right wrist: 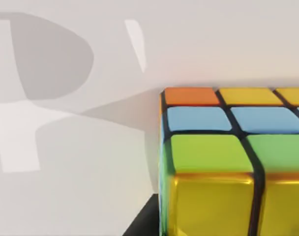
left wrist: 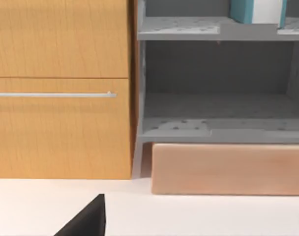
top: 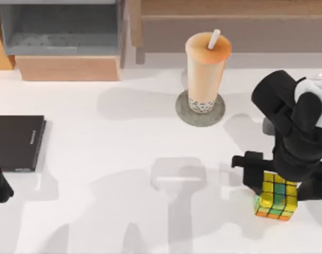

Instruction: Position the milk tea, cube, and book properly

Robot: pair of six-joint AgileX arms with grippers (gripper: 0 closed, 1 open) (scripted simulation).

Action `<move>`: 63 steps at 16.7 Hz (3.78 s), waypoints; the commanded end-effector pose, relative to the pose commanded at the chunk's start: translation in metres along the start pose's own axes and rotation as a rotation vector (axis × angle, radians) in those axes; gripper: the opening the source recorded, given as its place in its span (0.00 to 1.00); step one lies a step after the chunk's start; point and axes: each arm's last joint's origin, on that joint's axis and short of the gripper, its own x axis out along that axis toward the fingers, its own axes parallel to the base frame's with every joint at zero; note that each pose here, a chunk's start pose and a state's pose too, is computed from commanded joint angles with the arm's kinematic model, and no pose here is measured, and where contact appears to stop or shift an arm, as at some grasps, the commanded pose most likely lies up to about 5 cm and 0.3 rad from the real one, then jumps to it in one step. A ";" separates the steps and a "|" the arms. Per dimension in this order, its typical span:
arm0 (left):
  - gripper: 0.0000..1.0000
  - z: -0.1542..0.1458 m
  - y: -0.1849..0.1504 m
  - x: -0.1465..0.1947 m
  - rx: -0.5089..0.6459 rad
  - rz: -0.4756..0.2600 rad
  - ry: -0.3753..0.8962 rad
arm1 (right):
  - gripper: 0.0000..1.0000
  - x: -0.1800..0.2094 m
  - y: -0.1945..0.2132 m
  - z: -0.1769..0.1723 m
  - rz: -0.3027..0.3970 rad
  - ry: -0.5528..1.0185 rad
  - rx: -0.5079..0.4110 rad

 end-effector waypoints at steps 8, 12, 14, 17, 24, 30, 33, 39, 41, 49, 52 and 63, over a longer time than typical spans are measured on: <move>1.00 0.000 0.000 0.000 0.000 0.000 0.000 | 0.00 -0.030 0.000 0.000 0.001 -0.002 0.001; 1.00 0.000 0.000 0.000 0.000 0.000 0.000 | 0.00 -0.029 0.000 0.000 0.001 -0.001 0.003; 1.00 0.000 0.000 0.000 0.000 0.000 0.000 | 0.00 -0.037 -0.004 0.011 0.040 -0.050 0.025; 1.00 0.000 0.000 0.000 0.000 0.000 0.000 | 0.00 -0.063 -0.025 0.048 0.163 -0.232 0.092; 1.00 0.000 0.000 0.000 0.000 0.000 0.000 | 0.00 -0.183 -0.142 0.125 0.337 -1.068 0.117; 1.00 0.000 0.000 0.000 0.000 0.000 0.000 | 0.00 -0.248 -0.206 0.136 0.169 -1.536 -0.107; 1.00 0.000 0.000 0.000 0.000 0.000 0.000 | 0.00 -0.251 -0.211 0.140 0.145 -1.568 -0.146; 1.00 0.000 0.000 0.000 0.000 0.000 0.000 | 0.00 -0.256 -0.222 0.143 0.124 -1.581 -0.140; 1.00 0.000 0.000 0.000 0.000 0.000 0.000 | 0.00 -0.271 -0.230 0.145 0.101 -1.626 -0.146; 1.00 0.000 0.000 0.000 0.000 0.000 0.000 | 0.00 -0.256 -0.200 0.227 0.147 -1.594 -0.157; 1.00 0.000 0.000 0.000 0.000 0.000 0.000 | 0.00 -0.251 -0.192 0.238 0.145 -1.568 -0.146; 1.00 0.000 0.000 0.000 0.000 0.000 0.000 | 0.60 -0.251 -0.192 0.238 0.145 -1.568 -0.146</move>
